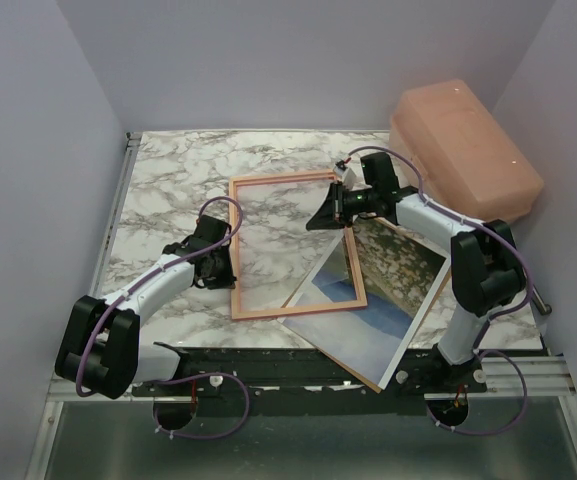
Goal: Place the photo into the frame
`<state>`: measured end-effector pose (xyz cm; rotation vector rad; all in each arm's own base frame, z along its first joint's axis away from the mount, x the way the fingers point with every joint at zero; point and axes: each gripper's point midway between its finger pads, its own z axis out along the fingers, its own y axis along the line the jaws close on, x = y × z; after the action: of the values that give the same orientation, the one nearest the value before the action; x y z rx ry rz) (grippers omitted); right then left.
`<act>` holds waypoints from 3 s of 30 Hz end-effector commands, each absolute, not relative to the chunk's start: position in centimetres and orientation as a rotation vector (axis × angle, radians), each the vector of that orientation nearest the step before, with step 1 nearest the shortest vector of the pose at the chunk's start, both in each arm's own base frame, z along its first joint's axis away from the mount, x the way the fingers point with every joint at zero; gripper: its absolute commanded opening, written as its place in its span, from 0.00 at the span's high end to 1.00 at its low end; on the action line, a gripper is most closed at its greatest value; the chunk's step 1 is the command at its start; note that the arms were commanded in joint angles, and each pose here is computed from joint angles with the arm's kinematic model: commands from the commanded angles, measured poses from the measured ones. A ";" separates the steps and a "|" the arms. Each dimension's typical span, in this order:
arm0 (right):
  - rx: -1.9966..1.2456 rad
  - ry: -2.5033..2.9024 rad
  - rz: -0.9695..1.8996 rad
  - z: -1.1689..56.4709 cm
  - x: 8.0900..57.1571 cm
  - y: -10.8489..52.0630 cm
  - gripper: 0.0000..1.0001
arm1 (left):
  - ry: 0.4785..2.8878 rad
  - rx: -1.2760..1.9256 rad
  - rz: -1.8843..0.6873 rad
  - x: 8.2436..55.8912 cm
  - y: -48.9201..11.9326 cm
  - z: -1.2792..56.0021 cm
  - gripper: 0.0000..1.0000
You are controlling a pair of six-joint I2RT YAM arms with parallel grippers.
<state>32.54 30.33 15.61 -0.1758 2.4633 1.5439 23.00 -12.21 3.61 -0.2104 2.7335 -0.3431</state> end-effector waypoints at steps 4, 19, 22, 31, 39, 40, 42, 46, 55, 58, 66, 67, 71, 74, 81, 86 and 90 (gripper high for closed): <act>-0.188 2.493 1.477 14.5 33.4 30.1 0.99 | 2.804 -0.185 -0.260 21.6 -11.5 1.9 0.92; -0.143 2.527 1.515 12.8 32.8 30.1 0.99 | 2.809 -0.178 -0.246 21.6 -11.5 1.9 0.93; -0.136 2.552 1.497 11.8 32.4 29.8 0.99 | 2.807 -0.176 -0.245 21.6 -11.5 1.9 0.93; -0.178 2.635 1.314 10.0 32.8 28.5 0.99 | 2.809 -0.172 -0.241 21.6 -11.5 1.9 0.93; -0.202 2.652 1.280 9.6 33.3 28.3 0.99 | 2.813 -0.169 -0.234 21.6 -11.5 1.9 0.93; -0.197 2.654 1.286 9.5 33.2 28.4 0.99 | 2.813 -0.169 -0.235 21.6 -11.5 1.9 0.93; -0.188 2.650 1.308 9.5 33.0 28.5 0.98 | 2.814 -0.167 -0.234 21.6 -11.6 1.9 0.93; -0.171 2.643 1.349 9.4 32.6 28.7 0.95 | 2.815 -0.163 -0.234 21.5 -11.6 1.9 0.93; -0.163 2.657 1.271 9.1 33.2 28.3 0.47 | 2.818 -0.157 -0.235 21.5 -11.7 1.9 0.93; -0.160 2.678 1.235 8.8 33.3 28.2 0.40 | 2.821 -0.155 -0.234 21.4 -11.8 1.8 0.93; -0.137 2.771 1.065 6.6 33.2 27.7 0.22 | 2.823 -0.150 -0.234 21.4 -11.8 1.8 0.93; -0.137 2.780 1.039 6.4 33.2 27.6 0.20 | 2.823 -0.150 -0.234 21.4 -11.8 1.8 0.93; -0.118 2.817 0.933 5.5 33.1 26.8 0.15 | 2.824 -0.147 -0.233 21.4 -11.9 1.8 0.93; -0.107 2.826 0.857 5.3 33.3 26.1 0.12 | 2.825 -0.146 -0.232 21.4 -11.9 1.9 0.93; -0.091 2.826 0.763 5.7 33.4 25.0 0.07 | 2.818 -0.148 -0.198 21.5 -11.5 1.8 0.93; -0.089 2.825 0.749 6.1 33.2 24.8 0.06 | 2.820 -0.143 -0.191 21.5 -11.5 1.7 0.93; -0.088 2.826 0.720 6.3 33.1 24.4 0.06 | 2.821 -0.141 -0.187 21.4 -11.5 1.8 0.93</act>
<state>32.76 24.85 4.62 -0.0625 2.8598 0.7783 23.10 -12.39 3.63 -0.1661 2.7410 -0.2752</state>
